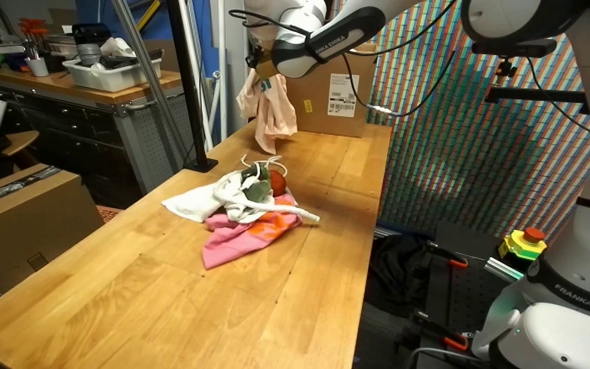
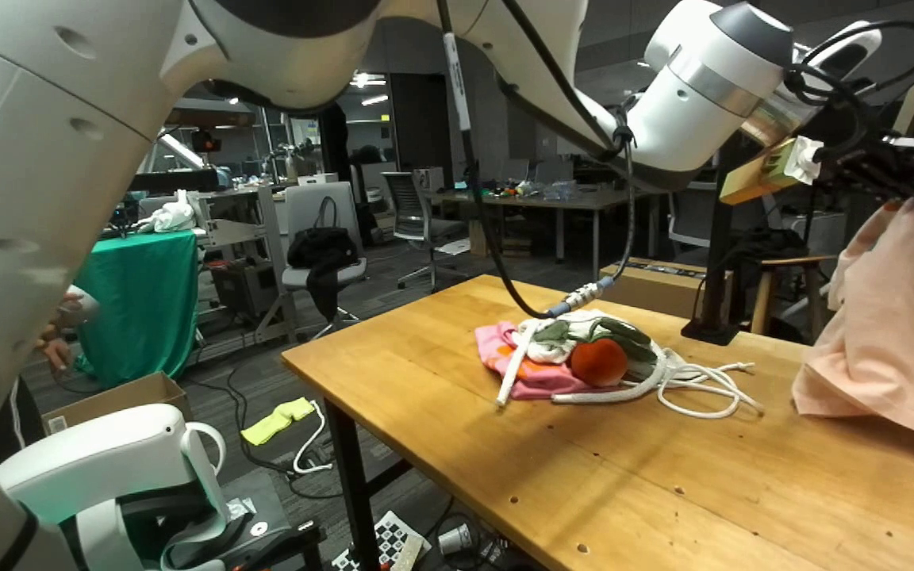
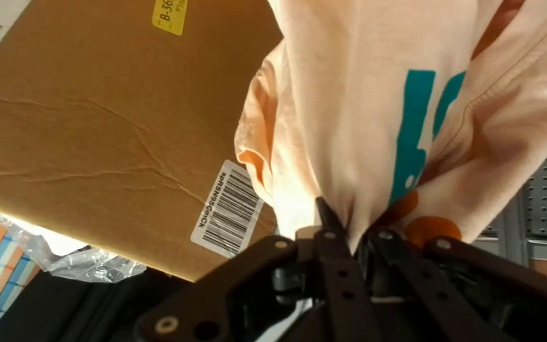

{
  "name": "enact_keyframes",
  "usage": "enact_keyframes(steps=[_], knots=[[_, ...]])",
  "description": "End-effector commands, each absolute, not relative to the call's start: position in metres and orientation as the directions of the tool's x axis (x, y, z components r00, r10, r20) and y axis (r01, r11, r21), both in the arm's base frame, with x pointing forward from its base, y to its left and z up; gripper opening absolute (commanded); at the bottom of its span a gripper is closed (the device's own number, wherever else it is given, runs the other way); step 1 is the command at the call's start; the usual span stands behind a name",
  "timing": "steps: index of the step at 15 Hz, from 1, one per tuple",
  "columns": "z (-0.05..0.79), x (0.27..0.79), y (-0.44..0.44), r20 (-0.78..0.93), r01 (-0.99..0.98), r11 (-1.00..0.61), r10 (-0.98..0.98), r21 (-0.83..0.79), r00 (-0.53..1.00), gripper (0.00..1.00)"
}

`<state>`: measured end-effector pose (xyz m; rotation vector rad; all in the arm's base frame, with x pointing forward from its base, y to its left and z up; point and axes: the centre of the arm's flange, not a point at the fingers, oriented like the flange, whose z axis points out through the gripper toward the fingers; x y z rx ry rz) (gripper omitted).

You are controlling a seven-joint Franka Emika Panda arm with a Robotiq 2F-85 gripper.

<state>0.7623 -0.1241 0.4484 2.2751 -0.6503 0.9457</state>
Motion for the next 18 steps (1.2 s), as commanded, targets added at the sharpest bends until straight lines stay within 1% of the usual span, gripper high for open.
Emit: enact_keyframes(steps=[1,3,6,10,11,18], knots=[[0.452,0.788,-0.139,0.781,-0.689,-0.640,-0.215,0.340,0.586,0.34],[0.449,0.786,-0.141,0.773,-0.690,-0.630,-0.217,0.356,0.596,0.47],[0.450,0.775,-0.134,0.752,-0.674,-0.642,-0.222,0.366,0.620,0.70],[0.455,0.749,-0.108,0.725,-0.623,-0.692,-0.208,0.365,0.656,0.99],[0.455,0.741,-0.099,0.716,-0.604,-0.706,-0.199,0.369,0.669,1.00],[0.436,0.664,-0.007,0.588,-0.384,-0.849,-0.111,0.363,0.801,0.99]])
